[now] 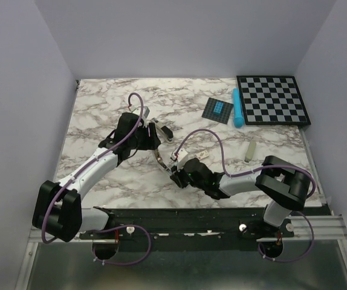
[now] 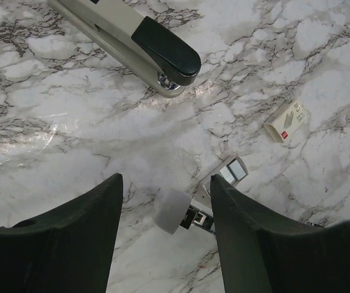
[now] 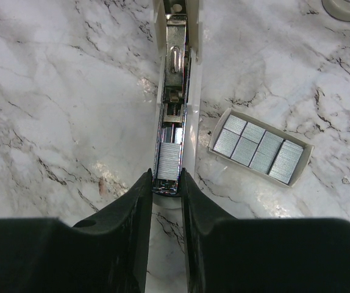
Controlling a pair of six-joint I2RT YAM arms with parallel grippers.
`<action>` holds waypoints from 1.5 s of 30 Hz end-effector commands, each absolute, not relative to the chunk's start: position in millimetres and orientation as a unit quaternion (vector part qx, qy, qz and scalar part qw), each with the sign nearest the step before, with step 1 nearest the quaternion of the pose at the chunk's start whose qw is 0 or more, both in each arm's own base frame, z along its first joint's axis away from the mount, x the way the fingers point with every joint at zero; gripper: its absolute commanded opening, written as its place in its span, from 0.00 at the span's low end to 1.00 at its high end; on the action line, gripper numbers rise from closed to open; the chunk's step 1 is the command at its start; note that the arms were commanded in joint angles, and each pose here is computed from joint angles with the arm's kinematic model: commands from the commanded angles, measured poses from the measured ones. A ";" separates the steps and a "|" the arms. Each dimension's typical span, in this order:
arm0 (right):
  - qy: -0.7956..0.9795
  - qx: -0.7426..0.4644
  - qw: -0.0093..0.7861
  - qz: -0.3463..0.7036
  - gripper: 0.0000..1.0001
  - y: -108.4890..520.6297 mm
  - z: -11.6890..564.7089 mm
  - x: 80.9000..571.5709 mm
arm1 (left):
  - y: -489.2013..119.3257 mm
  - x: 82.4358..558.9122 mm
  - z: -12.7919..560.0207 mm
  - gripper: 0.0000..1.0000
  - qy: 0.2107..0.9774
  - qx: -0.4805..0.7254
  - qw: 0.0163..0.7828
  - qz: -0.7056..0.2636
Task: Load the staples into the stapler
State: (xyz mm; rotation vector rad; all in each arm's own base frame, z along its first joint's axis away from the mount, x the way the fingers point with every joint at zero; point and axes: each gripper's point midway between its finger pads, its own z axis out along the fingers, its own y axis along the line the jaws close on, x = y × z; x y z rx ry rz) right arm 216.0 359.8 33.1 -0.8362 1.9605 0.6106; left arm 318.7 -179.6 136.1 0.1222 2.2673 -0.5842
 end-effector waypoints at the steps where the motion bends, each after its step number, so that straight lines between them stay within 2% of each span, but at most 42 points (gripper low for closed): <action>1: 0.782 -0.330 0.469 0.246 0.31 369.1 41.7 223.8 | -187.3 322.2 138.1 0.65 0.890 0.044 0.381 -0.248; 9: 0.782 -0.327 0.471 0.242 0.29 367.5 42.2 225.1 | -175.3 319.3 135.7 0.47 0.898 0.046 0.381 -0.217; 28: 0.786 -0.328 0.466 0.238 0.27 368.2 37.4 225.9 | -167.4 308.2 136.9 0.43 0.898 0.033 0.384 -0.212; 37: 0.786 -0.329 0.465 0.238 0.27 369.8 36.2 226.3 | -173.8 305.0 122.7 0.42 0.909 0.044 0.352 -0.219; 43: 0.786 -0.331 0.465 0.238 0.27 369.4 35.9 225.8 | -182.4 300.6 121.0 0.32 0.908 0.057 0.342 -0.234; 45: 0.786 -0.330 0.466 0.238 0.27 369.4 37.2 226.1 | -185.8 297.9 120.2 0.25 0.909 0.059 0.335 -0.240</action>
